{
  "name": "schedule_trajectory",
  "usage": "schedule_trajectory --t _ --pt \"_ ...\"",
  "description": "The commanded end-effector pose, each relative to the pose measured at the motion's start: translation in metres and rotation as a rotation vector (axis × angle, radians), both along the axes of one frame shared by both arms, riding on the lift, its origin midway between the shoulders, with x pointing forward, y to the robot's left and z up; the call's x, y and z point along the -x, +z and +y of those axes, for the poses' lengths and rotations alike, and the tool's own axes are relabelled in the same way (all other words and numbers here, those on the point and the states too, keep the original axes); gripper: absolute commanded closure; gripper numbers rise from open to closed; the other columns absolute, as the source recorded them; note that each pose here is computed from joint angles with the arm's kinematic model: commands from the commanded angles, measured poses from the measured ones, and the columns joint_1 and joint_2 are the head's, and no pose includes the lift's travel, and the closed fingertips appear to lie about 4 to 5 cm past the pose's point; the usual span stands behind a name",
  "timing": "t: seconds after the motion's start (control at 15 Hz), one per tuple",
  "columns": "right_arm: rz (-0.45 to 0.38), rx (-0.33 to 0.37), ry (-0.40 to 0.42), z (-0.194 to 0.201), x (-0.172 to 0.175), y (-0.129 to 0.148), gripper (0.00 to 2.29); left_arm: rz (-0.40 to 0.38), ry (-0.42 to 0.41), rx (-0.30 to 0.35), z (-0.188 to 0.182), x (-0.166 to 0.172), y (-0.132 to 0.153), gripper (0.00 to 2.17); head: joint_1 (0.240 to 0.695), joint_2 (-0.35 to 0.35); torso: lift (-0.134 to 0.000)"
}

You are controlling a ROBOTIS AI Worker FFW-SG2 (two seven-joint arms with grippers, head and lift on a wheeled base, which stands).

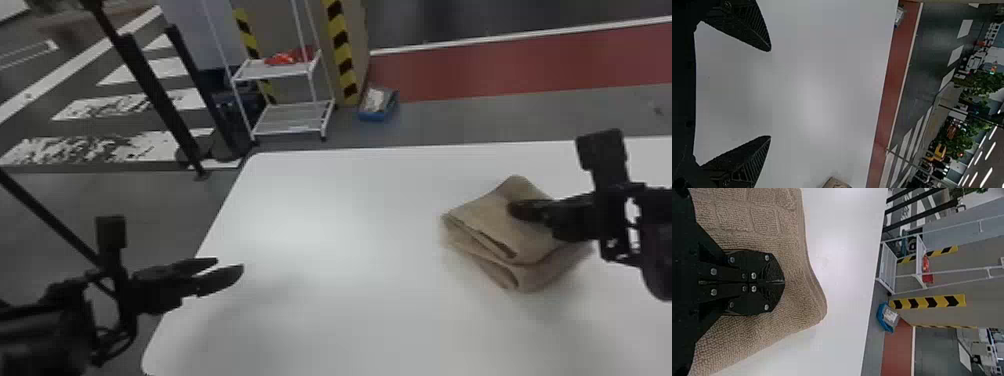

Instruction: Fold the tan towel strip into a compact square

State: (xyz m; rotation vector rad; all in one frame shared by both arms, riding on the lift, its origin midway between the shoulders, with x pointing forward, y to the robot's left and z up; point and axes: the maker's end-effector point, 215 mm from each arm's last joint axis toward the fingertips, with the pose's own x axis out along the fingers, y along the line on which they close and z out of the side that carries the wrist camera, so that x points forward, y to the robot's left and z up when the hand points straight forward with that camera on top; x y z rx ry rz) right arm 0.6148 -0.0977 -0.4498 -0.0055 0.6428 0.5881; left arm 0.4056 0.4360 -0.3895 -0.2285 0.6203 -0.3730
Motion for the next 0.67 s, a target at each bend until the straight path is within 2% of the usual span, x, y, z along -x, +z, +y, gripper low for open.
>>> schedule_trajectory --t 0.0,0.27,0.4,0.47,0.53,0.6 --pt "0.0 -0.027 0.044 0.02 0.01 0.004 2.13 -0.002 0.0 0.0 -0.001 -0.002 0.001 0.09 0.695 0.345 -0.128" --pt "-0.037 -0.149 0.068 0.03 0.015 0.044 2.13 -0.018 -0.024 0.011 -0.016 -0.013 0.004 0.09 0.695 0.35 -0.128" --pt "-0.037 -0.206 0.057 0.023 0.021 0.052 2.13 -0.026 -0.035 0.016 -0.026 -0.021 0.005 0.09 0.695 0.35 -0.128" --pt "-0.057 -0.213 0.035 0.01 0.02 0.06 2.13 -0.041 -0.051 0.032 -0.039 -0.029 0.006 0.1 0.695 0.35 -0.128" --pt "-0.066 -0.189 0.016 0.0 0.02 0.059 2.13 -0.072 -0.062 0.067 -0.054 -0.037 0.012 0.1 0.695 0.35 -0.128" --pt "-0.085 -0.127 -0.004 -0.014 0.018 0.057 2.13 -0.094 -0.064 0.109 -0.072 -0.045 0.016 0.1 0.695 0.342 -0.128"
